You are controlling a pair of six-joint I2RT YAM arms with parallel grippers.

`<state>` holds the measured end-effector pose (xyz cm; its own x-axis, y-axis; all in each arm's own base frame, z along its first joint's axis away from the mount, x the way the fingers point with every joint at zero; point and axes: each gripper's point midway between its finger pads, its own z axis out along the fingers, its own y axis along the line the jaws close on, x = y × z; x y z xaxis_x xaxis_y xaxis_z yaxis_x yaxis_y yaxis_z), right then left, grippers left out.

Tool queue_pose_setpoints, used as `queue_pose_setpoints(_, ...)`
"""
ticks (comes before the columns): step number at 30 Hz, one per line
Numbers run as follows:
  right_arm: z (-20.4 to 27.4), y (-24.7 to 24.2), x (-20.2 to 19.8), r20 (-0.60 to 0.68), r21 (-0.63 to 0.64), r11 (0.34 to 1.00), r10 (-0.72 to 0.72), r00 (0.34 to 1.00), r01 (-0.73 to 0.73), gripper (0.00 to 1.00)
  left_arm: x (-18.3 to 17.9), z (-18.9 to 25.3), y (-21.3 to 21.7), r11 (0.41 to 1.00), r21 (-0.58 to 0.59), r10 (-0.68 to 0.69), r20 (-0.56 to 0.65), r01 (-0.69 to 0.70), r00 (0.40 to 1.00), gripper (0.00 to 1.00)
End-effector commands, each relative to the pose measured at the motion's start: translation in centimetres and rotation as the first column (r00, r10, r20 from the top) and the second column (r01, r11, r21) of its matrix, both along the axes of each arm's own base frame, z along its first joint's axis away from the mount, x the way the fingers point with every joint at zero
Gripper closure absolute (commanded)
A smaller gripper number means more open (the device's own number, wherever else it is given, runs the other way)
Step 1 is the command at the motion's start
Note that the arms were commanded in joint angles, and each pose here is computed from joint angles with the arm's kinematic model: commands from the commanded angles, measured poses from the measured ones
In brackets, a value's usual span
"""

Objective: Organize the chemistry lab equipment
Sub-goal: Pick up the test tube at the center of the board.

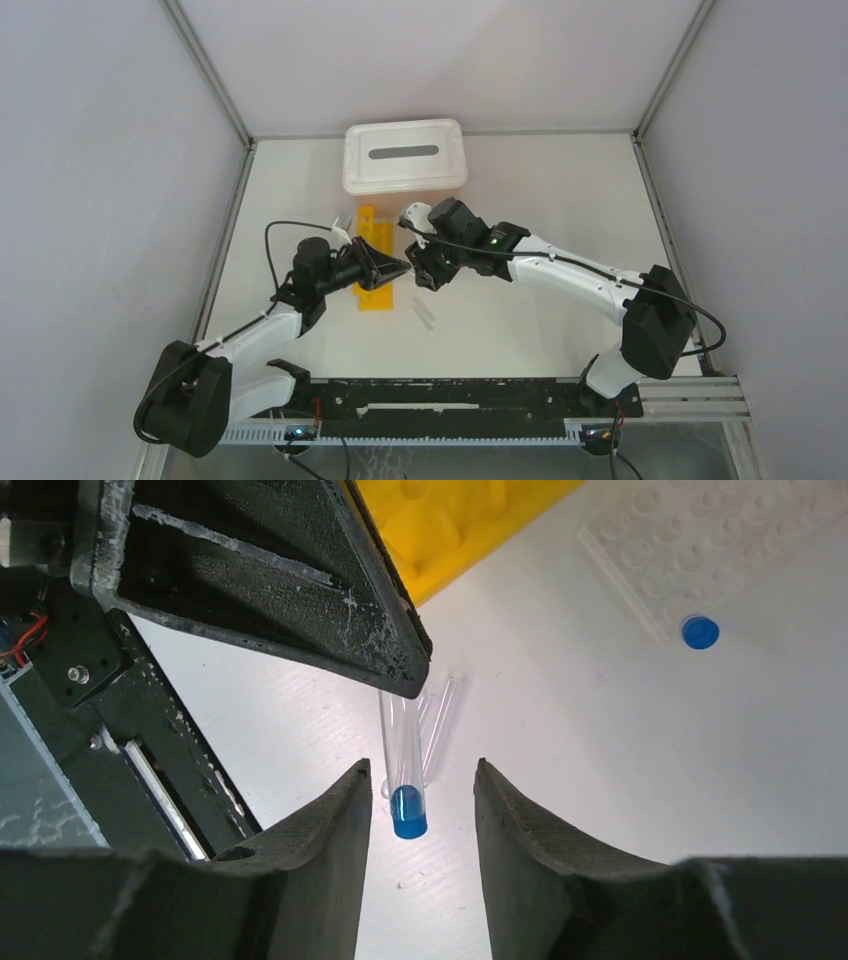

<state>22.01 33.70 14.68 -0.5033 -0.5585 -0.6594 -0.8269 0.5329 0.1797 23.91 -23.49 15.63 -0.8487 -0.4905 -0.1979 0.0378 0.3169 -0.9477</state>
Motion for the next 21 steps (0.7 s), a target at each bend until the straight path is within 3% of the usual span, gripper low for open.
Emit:
queue_pose_setpoints(1, 3.7, 0.6, 0.9, 0.097, 0.122, 0.992, -0.046, 0.994, 0.034, 0.50, 0.6, 1.3, 0.6, 0.997, -0.041, 0.066, 0.026, -0.065, 0.997, 0.98)
queue_pose_setpoints(9, 6.0, -0.6, 0.6, 0.184, 0.340, 0.937, -0.152, 0.971, 0.082, 0.45, 1.7, 2.7, 1.4, 0.983, -0.092, 0.162, 0.002, -0.161, 0.987, 0.98)
queue_pose_setpoints(21, 8.2, -1.5, 0.1, 0.195, 0.662, 0.745, -0.283, 0.939, 0.087, 0.47, 2.1, 3.5, 2.4, 0.932, -0.240, 0.254, -0.097, -0.270, 0.962, 0.99)
